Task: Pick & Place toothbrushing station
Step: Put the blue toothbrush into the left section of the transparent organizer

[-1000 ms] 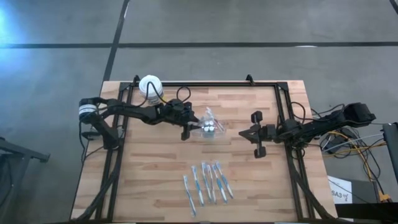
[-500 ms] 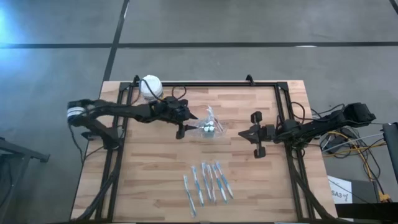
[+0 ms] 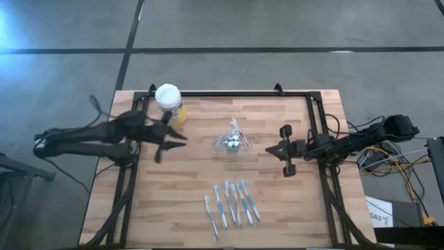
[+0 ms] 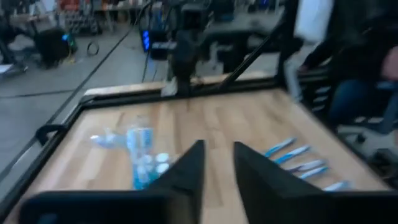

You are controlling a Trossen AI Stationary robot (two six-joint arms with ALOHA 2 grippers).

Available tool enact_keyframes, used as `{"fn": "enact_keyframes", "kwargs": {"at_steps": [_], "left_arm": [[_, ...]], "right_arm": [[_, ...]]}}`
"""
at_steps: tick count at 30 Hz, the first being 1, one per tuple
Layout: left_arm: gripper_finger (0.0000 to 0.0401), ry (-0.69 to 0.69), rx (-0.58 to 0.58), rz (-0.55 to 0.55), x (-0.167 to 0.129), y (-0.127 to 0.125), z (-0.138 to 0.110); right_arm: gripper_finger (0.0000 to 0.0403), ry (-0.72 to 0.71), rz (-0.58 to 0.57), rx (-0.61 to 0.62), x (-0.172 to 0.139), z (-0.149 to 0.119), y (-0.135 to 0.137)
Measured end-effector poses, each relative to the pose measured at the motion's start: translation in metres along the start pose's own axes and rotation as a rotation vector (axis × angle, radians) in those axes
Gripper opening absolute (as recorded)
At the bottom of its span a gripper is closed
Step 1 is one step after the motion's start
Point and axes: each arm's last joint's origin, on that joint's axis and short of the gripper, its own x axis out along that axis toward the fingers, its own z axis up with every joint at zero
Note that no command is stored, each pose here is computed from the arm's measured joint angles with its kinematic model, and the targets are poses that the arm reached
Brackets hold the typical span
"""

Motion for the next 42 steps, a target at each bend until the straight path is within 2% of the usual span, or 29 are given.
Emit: {"fn": "enact_keyframes", "kwargs": {"at_steps": [2, 4, 13, 16, 19, 22, 26, 30, 33, 38, 42], "left_arm": [[0.0033, -0.035, -0.034, -0.018, -0.013, -0.007, -0.012], [0.0010, -0.062, -0.064, -0.028, -0.023, -0.012, -0.025], [0.0006, -0.141, -0.140, 0.016, -0.046, -0.020, -0.063], [0.0010, -0.164, -0.137, 0.019, -0.049, -0.021, -0.071], [0.0008, -0.166, -0.138, 0.035, -0.050, -0.022, -0.080], [0.0004, -0.119, -0.154, 0.053, -0.046, -0.022, -0.097], [0.0009, -0.076, -0.164, 0.053, -0.041, -0.023, -0.113], [0.0011, -0.052, -0.158, 0.054, -0.037, -0.023, -0.123], [0.0005, -0.031, -0.167, 0.068, -0.035, -0.023, -0.129], [0.0007, -0.036, -0.169, 0.080, -0.034, -0.022, -0.131], [0.0017, -0.036, -0.169, 0.079, -0.034, -0.022, -0.131]], "right_arm": [[0.0008, 0.006, 0.000, -0.005, 0.000, -0.001, 0.000], [0.0008, 0.004, 0.000, -0.006, 0.000, 0.000, 0.000], [0.0008, 0.027, 0.003, 0.006, 0.000, -0.004, 0.000], [0.0008, 0.048, -0.004, 0.049, 0.001, -0.007, 0.001], [0.0008, 0.095, -0.062, 0.132, 0.004, -0.010, 0.000], [0.0008, 0.212, -0.108, 0.173, 0.013, -0.013, 0.000], [0.0008, 0.456, -0.189, 0.219, 0.028, -0.012, 0.000], [0.0008, 0.670, -0.220, 0.267, 0.043, -0.004, 0.004], [0.0008, 0.790, -0.225, 0.291, 0.053, 0.004, 0.014], [0.0008, 0.908, -0.229, 0.352, 0.069, 0.020, 0.039], [0.0008, 1.050, -0.298, 0.436, 0.079, 0.024, 0.058]]}}
